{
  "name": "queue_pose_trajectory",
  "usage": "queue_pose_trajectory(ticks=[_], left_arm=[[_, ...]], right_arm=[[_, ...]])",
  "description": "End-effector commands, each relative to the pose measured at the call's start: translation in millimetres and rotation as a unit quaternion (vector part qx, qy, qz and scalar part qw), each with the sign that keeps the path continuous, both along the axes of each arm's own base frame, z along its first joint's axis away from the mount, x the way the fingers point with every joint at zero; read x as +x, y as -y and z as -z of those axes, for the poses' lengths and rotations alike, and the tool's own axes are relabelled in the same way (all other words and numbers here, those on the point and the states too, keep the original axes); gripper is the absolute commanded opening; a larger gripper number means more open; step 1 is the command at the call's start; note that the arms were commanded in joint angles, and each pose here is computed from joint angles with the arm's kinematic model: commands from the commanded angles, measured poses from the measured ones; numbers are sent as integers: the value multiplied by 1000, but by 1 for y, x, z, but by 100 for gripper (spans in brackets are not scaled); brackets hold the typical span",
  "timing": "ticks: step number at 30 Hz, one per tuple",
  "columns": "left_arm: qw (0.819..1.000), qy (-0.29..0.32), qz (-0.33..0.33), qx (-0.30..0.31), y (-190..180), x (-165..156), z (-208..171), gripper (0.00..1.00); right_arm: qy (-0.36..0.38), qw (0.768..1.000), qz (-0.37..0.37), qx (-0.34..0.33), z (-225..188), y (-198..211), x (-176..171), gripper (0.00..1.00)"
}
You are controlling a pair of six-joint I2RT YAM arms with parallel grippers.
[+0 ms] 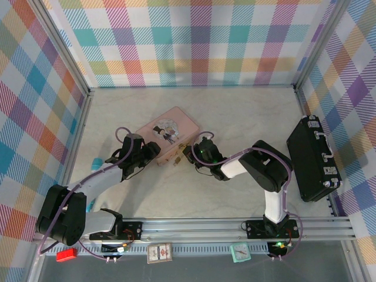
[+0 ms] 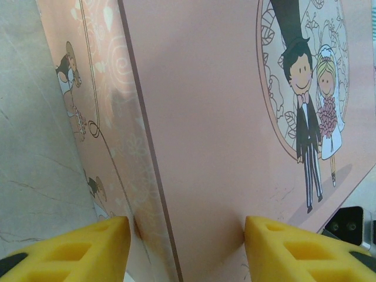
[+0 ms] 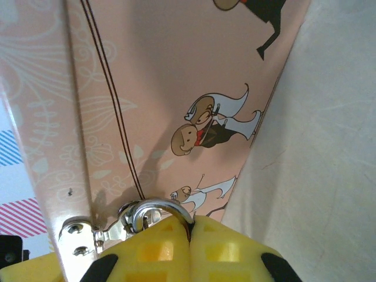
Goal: Unlock a padlock with a key
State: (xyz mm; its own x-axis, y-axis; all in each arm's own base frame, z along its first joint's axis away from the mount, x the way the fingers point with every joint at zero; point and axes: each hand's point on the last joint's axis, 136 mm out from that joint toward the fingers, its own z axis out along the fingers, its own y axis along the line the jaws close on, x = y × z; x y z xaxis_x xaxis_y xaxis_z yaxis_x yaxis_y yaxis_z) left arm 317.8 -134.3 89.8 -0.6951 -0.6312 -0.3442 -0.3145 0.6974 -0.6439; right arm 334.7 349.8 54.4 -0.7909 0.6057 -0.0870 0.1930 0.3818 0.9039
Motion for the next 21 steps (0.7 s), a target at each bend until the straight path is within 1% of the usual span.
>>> queue_pose_trajectory(ticks=[1,5,10,13,21], left_arm=[[1000,-23,12,17,0,-7,10,53],[1000,-20,13,13,1,-6,8,55],[1000,-19,12,16,0,-7,7,58],[999,-20,15,20,0,-7,6,59],[999,-20,14,21,-1,-7,6,60]], right_arm=[[7,999,39,21,-9,10,9,0],[-2,998,51,30,-6,13,9,0],[-1,997,71,27,-8,21,11,0],[25,997,64,33,-17,19,14,0],[24,997,76,18,-14,28,14,0]])
